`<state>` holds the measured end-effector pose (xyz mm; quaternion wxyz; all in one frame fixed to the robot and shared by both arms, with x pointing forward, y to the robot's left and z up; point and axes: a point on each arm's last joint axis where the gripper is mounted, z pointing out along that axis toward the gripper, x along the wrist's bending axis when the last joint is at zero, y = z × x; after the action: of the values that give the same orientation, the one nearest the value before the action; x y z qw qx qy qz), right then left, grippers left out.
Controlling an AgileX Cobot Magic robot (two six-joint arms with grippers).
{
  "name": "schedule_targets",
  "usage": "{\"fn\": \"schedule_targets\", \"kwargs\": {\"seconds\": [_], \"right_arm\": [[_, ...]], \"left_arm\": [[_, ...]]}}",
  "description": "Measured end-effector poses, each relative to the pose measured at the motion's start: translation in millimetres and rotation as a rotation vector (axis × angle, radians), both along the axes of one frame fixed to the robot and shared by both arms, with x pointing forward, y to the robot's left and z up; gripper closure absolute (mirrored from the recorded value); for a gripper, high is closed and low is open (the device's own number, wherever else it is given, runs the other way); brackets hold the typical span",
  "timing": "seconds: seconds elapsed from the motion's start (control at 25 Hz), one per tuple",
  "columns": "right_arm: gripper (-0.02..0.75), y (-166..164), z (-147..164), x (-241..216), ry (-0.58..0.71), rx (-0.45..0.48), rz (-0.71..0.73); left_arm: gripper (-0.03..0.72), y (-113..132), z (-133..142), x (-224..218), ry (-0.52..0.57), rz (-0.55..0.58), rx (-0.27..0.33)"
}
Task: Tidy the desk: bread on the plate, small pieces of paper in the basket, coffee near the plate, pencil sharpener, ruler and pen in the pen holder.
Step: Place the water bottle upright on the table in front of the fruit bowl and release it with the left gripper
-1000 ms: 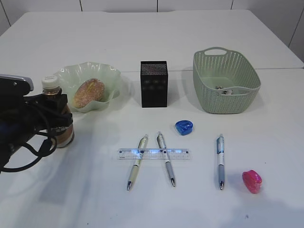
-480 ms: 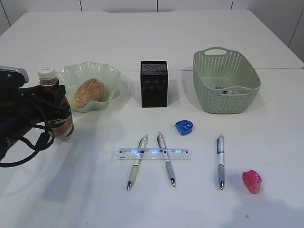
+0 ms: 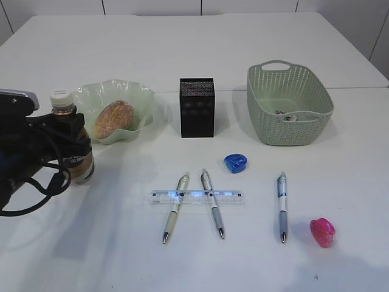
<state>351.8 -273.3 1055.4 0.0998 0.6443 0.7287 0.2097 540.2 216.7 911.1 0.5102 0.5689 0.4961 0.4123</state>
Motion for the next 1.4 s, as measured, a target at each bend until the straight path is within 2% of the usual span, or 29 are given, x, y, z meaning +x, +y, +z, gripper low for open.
{"fn": "schedule_targets", "kwargs": {"seconds": [1.4], "right_arm": [[0.298,0.5,0.2,0.1,-0.001,0.007,-0.001]], "left_arm": [[0.391,0.0,-11.3,1.0,0.032,0.003,0.01]]}}
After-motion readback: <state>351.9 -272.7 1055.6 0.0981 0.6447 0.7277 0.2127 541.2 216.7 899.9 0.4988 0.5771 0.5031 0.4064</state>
